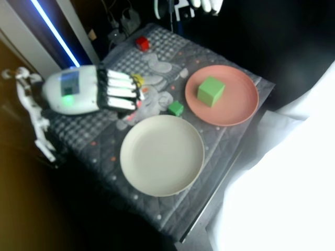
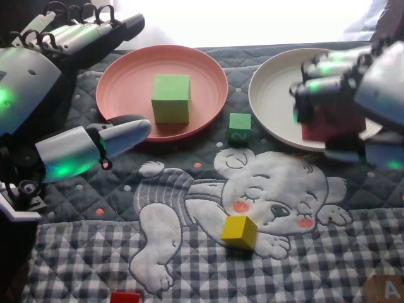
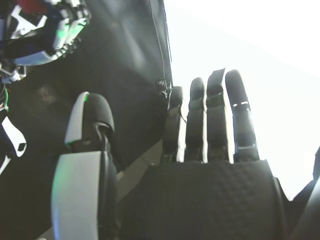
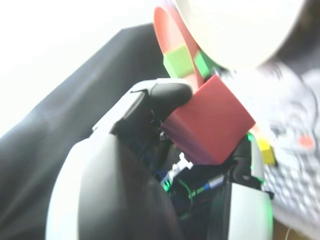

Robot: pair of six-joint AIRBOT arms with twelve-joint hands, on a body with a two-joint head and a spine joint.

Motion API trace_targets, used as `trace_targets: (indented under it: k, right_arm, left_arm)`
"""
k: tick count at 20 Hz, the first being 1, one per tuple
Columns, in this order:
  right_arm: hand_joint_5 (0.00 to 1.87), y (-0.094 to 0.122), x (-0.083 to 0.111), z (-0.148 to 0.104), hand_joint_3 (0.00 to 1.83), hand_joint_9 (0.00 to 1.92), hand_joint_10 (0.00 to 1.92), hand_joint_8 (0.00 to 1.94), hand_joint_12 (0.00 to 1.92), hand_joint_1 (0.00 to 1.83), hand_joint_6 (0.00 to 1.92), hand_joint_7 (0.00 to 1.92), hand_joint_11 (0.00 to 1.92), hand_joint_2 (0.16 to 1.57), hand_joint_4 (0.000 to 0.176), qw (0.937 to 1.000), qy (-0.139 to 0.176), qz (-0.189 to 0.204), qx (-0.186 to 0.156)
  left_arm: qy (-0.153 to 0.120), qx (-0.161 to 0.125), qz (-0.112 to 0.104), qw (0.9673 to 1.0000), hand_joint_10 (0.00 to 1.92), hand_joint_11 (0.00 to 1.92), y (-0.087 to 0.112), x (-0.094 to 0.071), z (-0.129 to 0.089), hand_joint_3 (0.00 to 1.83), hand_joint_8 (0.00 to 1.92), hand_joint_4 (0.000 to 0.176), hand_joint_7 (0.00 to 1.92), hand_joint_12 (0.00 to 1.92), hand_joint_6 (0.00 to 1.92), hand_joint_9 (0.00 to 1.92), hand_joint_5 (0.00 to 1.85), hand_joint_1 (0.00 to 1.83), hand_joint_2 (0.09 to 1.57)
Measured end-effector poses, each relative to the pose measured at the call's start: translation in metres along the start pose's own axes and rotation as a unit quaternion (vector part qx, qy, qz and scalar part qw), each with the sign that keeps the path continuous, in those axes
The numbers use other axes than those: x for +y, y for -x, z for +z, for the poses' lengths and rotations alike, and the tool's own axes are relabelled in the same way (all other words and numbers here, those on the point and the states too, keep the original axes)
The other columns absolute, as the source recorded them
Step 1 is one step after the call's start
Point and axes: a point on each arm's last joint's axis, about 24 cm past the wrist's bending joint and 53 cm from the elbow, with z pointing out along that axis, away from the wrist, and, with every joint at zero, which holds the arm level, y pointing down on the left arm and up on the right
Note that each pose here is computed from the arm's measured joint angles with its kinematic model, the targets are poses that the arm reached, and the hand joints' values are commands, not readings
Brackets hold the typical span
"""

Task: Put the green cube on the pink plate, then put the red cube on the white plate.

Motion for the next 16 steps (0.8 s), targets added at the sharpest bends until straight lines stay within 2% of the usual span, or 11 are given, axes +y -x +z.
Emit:
trace_targets:
  k: [1, 3, 4, 7, 8, 9, 10, 12, 14, 15, 16]
  right_arm:
    - [0.73, 0.004, -0.005, 0.005, 0.0, 0.68, 1.61, 1.43, 1.8, 1.33, 1.32, 0.68, 0.55, 1.25, 0.0, 1.0, -0.003, -0.003, -0.005]
    - [0.73, 0.005, -0.019, 0.014, 0.0, 0.72, 1.57, 1.4, 1.78, 1.34, 1.26, 0.74, 0.61, 1.23, 0.0, 0.9998, -0.015, -0.01, -0.005]
    - [0.76, 0.002, -0.026, 0.018, 0.0, 0.75, 1.52, 1.4, 1.71, 1.35, 1.24, 0.73, 0.68, 1.22, 0.0, 0.9996, -0.024, -0.014, 0.002]
    - [0.83, -0.001, -0.048, 0.033, 0.0, 0.7, 1.56, 1.45, 1.72, 1.34, 1.2, 0.63, 0.63, 1.23, 0.0, 0.9984, -0.05, -0.023, 0.013]
    - [0.81, -0.002, -0.052, 0.034, 0.0, 0.61, 1.7, 1.56, 1.88, 1.33, 1.13, 0.6, 0.55, 1.26, 0.0, 0.9981, -0.055, -0.023, 0.015]
    - [0.85, -0.002, -0.057, 0.037, 0.0, 0.56, 1.8, 1.67, 1.91, 1.24, 1.02, 0.65, 0.52, 1.25, 0.0, 0.9975, -0.063, -0.025, 0.019]
    - [0.89, -0.004, -0.061, 0.038, 0.0, 0.45, 1.82, 1.69, 1.92, 1.21, 0.99, 0.63, 0.37, 1.24, 0.0, 0.9971, -0.069, -0.025, 0.022]
    - [0.89, -0.009, -0.073, 0.041, 0.0, 0.49, 1.9, 1.7, 1.92, 1.21, 0.94, 0.65, 0.43, 1.24, 0.0, 0.9955, -0.084, -0.027, 0.033]
    - [0.88, -0.015, -0.079, 0.042, 0.0, 0.57, 1.82, 1.68, 1.92, 1.21, 0.97, 0.67, 0.56, 1.23, 0.0, 0.9942, -0.094, -0.027, 0.044]
    - [0.86, -0.017, -0.08, 0.041, 0.0, 0.61, 1.79, 1.58, 1.92, 1.31, 0.96, 0.67, 0.54, 1.25, 0.0, 0.9937, -0.098, -0.027, 0.048]
    - [0.76, -0.018, -0.081, 0.041, 0.0, 0.62, 1.65, 1.45, 1.81, 1.33, 1.23, 0.7, 0.39, 1.25, 0.0, 0.9936, -0.099, -0.027, 0.049]
  left_arm:
    - [-0.001, 0.003, 0.001, 1.0, 0.0, 0.0, -0.001, -0.001, 0.0, 0.0, 0.0, 0.032, 0.33, 1.32, 0.0, 0.34, 0.31, 0.52, 1.15]
    - [-0.003, 0.002, 0.001, 1.0, 0.01, 0.0, -0.001, -0.001, 0.0, 0.0, 0.01, 0.045, 0.36, 1.29, 0.0, 0.35, 0.3, 0.49, 1.14]
    - [-0.003, 0.001, 0.001, 1.0, 0.01, 0.0, -0.001, 0.0, 0.001, 0.0, 0.01, 0.037, 0.36, 1.29, 0.0, 0.36, 0.3, 0.5, 1.14]
    - [-0.004, 0.004, -0.002, 1.0, 0.01, 0.0, -0.004, 0.002, 0.002, 0.0, 0.0, 0.022, 0.35, 1.32, 0.0, 0.36, 0.32, 0.5, 1.15]
    - [-0.005, 0.004, -0.002, 1.0, 0.01, 0.0, -0.004, 0.002, 0.002, 0.0, 0.0, 0.018, 0.35, 1.34, 0.01, 0.37, 0.32, 0.51, 1.15]
    - [-0.005, 0.004, -0.002, 1.0, 0.01, 0.0, -0.004, 0.002, 0.002, 0.0, 0.01, 0.008, 0.37, 1.35, 0.01, 0.37, 0.33, 0.51, 1.15]
    - [-0.005, 0.004, -0.002, 1.0, 0.01, 0.0, -0.004, 0.002, 0.002, 0.0, 0.01, 0.0, 0.37, 1.38, 0.01, 0.38, 0.34, 0.52, 1.15]
    - [-0.005, 0.005, -0.002, 1.0, 0.01, 0.0, -0.005, 0.002, 0.002, 0.0, 0.0, 0.0, 0.37, 1.36, 0.0, 0.38, 0.34, 0.5, 1.15]
    - [-0.005, 0.005, -0.002, 1.0, 0.0, 0.0, -0.004, 0.002, 0.002, 0.0, 0.0, 0.001, 0.36, 1.31, 0.01, 0.36, 0.35, 0.51, 1.14]
    - [-0.004, 0.004, -0.002, 1.0, 0.0, 0.0, -0.004, 0.002, 0.002, 0.0, 0.0, 0.005, 0.36, 1.3, 0.0, 0.35, 0.35, 0.5, 1.14]
    - [-0.004, 0.005, -0.002, 1.0, 0.01, 0.0, -0.004, 0.002, 0.002, 0.0, 0.0, 0.0, 0.37, 1.3, 0.0, 0.37, 0.35, 0.51, 1.15]
